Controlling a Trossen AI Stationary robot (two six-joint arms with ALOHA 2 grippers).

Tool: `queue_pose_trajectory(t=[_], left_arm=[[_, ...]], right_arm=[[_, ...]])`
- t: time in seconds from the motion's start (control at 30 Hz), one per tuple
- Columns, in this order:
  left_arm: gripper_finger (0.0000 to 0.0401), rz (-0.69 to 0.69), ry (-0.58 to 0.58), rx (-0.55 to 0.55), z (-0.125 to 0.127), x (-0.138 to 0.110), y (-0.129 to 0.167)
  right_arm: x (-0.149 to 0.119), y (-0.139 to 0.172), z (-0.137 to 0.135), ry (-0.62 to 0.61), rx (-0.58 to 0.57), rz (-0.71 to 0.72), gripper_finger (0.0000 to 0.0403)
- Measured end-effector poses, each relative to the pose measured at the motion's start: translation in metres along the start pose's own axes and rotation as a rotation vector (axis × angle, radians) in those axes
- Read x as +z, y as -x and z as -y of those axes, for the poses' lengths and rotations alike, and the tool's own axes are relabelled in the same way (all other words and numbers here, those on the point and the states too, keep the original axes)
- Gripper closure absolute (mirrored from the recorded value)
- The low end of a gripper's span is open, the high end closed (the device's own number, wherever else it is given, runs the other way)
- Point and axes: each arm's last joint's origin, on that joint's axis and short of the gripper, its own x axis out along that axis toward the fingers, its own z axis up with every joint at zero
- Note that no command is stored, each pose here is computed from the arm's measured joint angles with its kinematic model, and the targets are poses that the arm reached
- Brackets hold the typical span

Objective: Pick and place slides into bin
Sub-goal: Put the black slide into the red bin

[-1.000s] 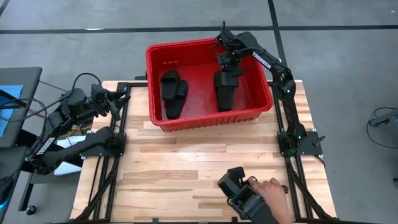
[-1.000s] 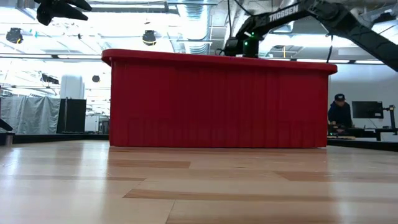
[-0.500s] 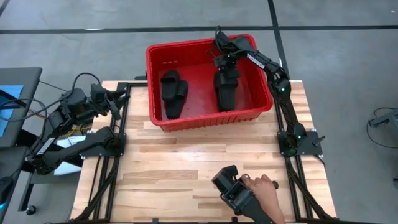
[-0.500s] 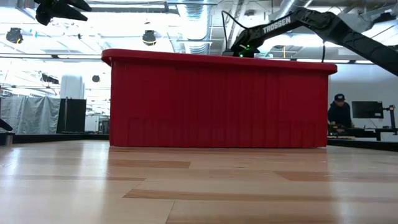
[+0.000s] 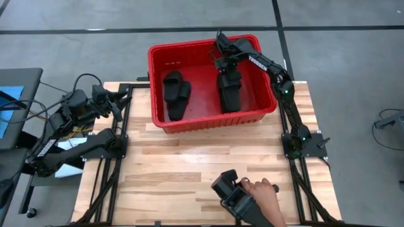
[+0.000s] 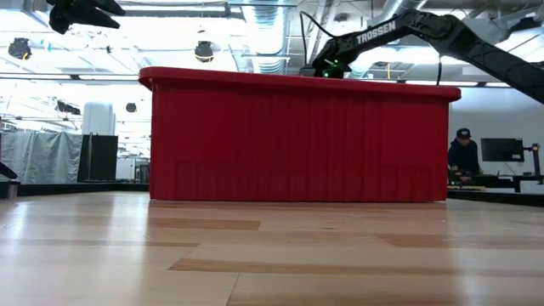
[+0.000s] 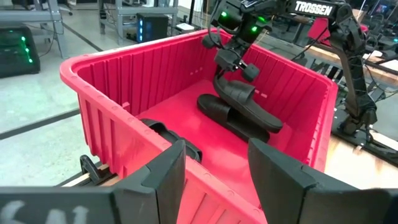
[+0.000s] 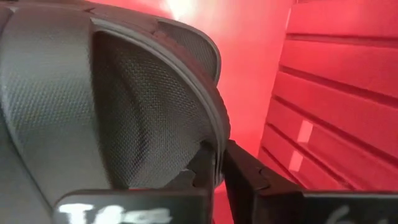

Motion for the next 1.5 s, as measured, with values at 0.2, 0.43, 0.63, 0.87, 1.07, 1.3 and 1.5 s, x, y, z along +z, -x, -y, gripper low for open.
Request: queue_pose_trajectory(t=[0.2, 0.43, 0.63, 0.87, 1.07, 1.3, 1.5], left_arm=[[0.0237, 0.000, 0.000, -0.001, 0.000, 0.000, 0.000], [0.0237, 0.000, 0.000, -0.001, 0.000, 0.000, 0.000], [0.0237, 0.000, 0.000, -0.001, 0.000, 0.000, 0.000], [0.0237, 0.000, 0.000, -0.001, 0.000, 0.000, 0.000], [0.0237, 0.000, 0.000, -0.001, 0.000, 0.000, 0.000], [0.0237, 0.000, 0.000, 0.000, 0.000, 0.000, 0.000], [0.0237, -0.001, 0.000, 0.000, 0.000, 0.000, 0.000]], right_arm=[[0.009, 0.002, -0.003, 0.016, -0.014, 0.015, 0.0388], [0.014, 0.003, -0.005, 0.027, -0.018, 0.021, 0.0388], [0.016, 0.004, -0.006, 0.029, -0.018, 0.023, 0.0387], [0.016, 0.004, -0.006, 0.026, -0.021, 0.029, 0.0373], [0.017, 0.004, -0.004, -0.011, -0.033, 0.043, 0.0363], [0.017, 0.004, -0.004, -0.018, -0.033, 0.049, 0.0346], [0.017, 0.004, -0.004, -0.024, -0.026, 0.063, 0.0339]])
